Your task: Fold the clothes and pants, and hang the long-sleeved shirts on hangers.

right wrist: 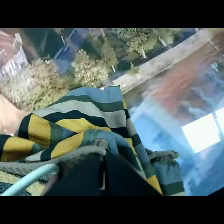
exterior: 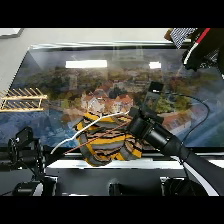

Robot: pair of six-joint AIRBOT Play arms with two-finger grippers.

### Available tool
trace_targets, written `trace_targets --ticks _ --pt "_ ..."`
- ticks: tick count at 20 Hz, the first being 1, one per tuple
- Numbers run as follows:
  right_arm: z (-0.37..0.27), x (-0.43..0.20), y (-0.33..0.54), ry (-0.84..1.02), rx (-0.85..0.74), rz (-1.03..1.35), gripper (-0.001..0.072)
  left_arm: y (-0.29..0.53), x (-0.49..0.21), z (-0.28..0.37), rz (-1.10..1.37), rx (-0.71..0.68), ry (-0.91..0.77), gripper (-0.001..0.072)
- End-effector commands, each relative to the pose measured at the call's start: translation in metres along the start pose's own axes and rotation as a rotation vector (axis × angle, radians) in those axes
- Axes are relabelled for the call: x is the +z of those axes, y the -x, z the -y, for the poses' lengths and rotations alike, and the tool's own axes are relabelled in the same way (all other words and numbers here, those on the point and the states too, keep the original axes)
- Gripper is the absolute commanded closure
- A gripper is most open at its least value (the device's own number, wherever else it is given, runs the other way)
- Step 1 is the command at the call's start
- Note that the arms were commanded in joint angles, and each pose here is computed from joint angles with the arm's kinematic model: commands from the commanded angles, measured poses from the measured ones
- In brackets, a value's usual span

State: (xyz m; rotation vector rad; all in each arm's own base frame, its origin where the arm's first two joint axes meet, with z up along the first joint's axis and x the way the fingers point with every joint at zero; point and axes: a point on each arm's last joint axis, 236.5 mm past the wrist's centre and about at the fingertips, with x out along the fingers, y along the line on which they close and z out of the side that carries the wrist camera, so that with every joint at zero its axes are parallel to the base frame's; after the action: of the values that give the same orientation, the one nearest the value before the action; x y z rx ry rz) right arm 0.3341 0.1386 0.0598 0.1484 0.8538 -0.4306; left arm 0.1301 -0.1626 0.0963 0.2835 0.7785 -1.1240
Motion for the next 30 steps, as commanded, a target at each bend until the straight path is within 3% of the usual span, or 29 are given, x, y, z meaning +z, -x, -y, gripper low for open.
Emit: trace_targets --ticks 1,12,17,22,30 --pt "-0.005 0.001 0.0 -0.081 0.02 0.003 0.0682 -0.004 -0.005 0.0 -0.009 -0.013 -0.013 0.0675" --pt "0.008 -0.007 0.015 -0.114 0.015 -0.061 0.0682 -0.014 -0.015 -0.009 -0.021 -0.028 -0.117 0.0675" --pt "0.004 -0.003 0.031 -0.135 0.097 -0.075 0.0682 -0.014 0.0 -0.034 0.032 0.08 -0.134 0.0675" --pt "0.0 0.017 0.06 -0.182 0.237 -0.045 0.0682 -0.015 0.005 -0.047 0.05 0.123 -0.157 0.0676" --pt "-0.011 0.019 0.074 -0.162 0.315 -0.06 0.0682 -0.015 0.019 -0.058 0.09 0.183 -0.199 0.0675"
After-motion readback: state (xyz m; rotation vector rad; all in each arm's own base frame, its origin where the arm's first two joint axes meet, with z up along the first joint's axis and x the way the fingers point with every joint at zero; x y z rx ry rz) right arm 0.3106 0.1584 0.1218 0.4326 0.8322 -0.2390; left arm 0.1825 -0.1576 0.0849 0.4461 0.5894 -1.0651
